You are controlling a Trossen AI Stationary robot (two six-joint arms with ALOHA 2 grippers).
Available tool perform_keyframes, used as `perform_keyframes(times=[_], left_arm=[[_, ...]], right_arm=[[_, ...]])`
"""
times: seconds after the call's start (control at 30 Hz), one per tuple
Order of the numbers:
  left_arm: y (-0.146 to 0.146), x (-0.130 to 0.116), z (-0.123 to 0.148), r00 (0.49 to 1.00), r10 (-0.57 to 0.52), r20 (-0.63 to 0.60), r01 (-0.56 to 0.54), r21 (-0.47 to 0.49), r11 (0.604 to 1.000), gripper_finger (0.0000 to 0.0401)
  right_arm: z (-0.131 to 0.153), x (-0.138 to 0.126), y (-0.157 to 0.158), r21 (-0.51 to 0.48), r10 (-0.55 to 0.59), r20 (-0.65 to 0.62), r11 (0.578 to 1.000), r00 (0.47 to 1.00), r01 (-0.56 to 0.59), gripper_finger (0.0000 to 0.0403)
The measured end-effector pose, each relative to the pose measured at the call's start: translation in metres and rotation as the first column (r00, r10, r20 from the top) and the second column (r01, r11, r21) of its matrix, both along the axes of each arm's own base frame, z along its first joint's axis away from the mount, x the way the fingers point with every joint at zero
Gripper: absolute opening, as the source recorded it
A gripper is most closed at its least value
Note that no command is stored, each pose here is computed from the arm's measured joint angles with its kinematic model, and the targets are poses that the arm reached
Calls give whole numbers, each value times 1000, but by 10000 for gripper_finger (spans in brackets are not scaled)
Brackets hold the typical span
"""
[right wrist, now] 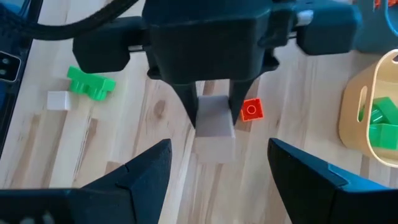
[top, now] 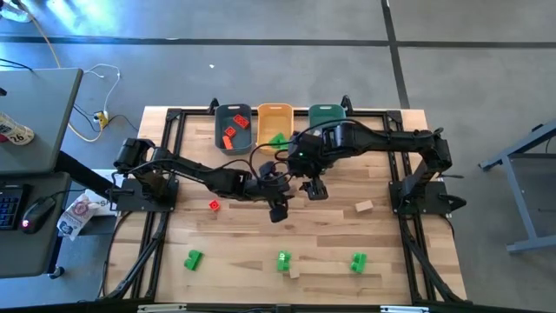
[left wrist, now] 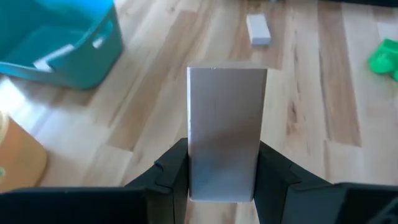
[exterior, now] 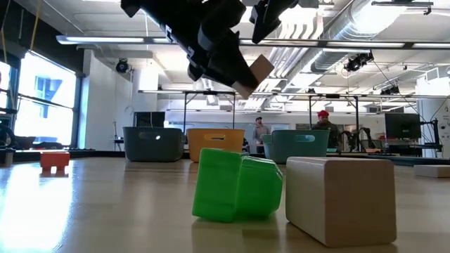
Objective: Sort & place blocks by color
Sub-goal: Put the brown block into the green bin
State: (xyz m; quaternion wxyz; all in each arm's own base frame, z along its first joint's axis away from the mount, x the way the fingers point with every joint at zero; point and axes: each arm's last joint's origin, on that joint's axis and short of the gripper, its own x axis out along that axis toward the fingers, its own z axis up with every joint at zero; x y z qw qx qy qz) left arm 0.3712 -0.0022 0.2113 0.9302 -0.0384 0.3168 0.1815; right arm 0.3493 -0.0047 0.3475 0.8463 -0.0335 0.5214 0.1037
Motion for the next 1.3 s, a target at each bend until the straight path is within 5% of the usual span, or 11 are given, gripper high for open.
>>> perform_keyframes(times=[0.83, 1.17, 1.3], left_arm=[[0, -3, 34, 990, -13, 141, -7, 141, 990, 110], [3, -3, 35, 988, -3, 153, -18, 138, 990, 118], [7, -3, 34, 989, -4, 149, -16, 131, 991, 120]], right_arm=[[-1, 0, -1, -51, -7, -8, 999, 1000, 6, 249], [-3, 1, -2, -62, -19, -14, 998, 1000, 18, 114], [-3, 2, -2, -69, -22, -17, 997, 1000, 21, 105]])
